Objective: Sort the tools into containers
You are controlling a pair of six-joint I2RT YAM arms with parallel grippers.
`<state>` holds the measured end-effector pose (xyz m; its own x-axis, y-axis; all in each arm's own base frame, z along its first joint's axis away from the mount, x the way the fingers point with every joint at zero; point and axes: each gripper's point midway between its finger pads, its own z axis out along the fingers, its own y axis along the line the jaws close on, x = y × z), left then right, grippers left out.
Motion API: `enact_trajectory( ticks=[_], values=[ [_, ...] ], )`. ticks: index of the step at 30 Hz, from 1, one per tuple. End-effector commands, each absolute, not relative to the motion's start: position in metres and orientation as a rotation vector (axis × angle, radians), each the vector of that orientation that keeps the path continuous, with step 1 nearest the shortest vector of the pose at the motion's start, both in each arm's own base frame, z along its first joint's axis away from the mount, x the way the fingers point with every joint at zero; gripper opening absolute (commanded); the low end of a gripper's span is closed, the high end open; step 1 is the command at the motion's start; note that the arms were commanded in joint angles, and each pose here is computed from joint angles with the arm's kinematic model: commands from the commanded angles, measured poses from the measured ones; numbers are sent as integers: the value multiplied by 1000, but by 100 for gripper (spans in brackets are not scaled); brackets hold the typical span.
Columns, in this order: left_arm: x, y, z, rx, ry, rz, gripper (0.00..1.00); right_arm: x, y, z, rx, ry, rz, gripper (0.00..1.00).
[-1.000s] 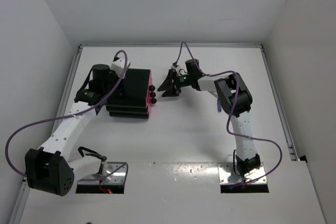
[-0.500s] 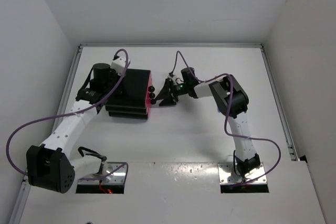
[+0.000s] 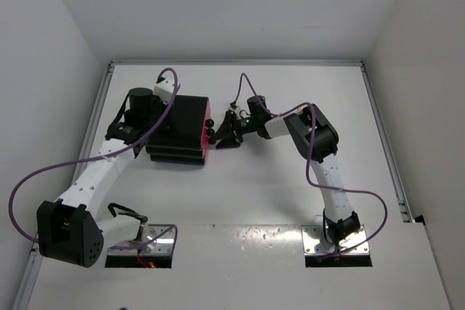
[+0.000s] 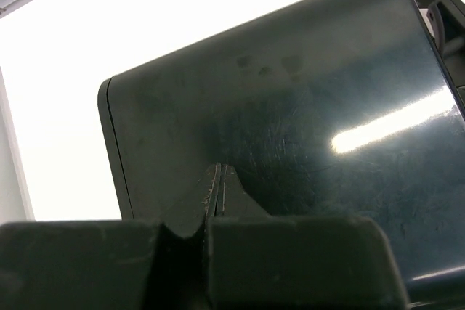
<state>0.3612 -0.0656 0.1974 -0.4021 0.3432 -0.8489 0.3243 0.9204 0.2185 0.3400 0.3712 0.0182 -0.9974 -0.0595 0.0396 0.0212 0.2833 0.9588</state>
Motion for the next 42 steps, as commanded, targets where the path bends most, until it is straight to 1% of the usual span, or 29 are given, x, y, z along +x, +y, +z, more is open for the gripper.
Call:
enact_trajectory(
  ticks=[1,6,7,9,10,13,14,17,19,20,28,31,42],
  values=[
    [341,-63,158,505,2161,16,0,347,381,17,59,-2444,-1887,56],
    [339,-63,151,507,2170,15,0,350,388,19,62,-2429,-1909,50],
    [339,-63,151,507,2170,15,0,350,388,19,62,-2429,-1909,45],
    [339,-63,149,507,2169,15,0,351,388,20,70,-2430,-1918,40],
    [339,-63,149,507,2169,15,0,351,388,20,70,-2430,-1918,33],
    [339,-61,146,502,2172,27,0,348,387,18,73,-2433,-1913,21],
    [339,-61,146,502,2172,27,0,349,387,22,81,-2434,-1921,13],
    [339,-61,144,502,2172,27,0,355,373,30,82,-2455,-1931,5],
    [337,-61,140,494,2183,22,0,357,357,27,41,-2477,-1918,3],
    [338,-61,142,492,2174,22,0,362,353,35,49,-2489,-1931,1],
    [338,-60,142,477,2177,28,0,364,297,25,-3,-2582,-1834,0],
    [338,-60,139,477,2177,28,0,365,284,25,14,-2612,-1827,0],
    [338,-60,139,467,2179,23,0,352,240,15,-92,-2622,-1783,0]
  ],
)
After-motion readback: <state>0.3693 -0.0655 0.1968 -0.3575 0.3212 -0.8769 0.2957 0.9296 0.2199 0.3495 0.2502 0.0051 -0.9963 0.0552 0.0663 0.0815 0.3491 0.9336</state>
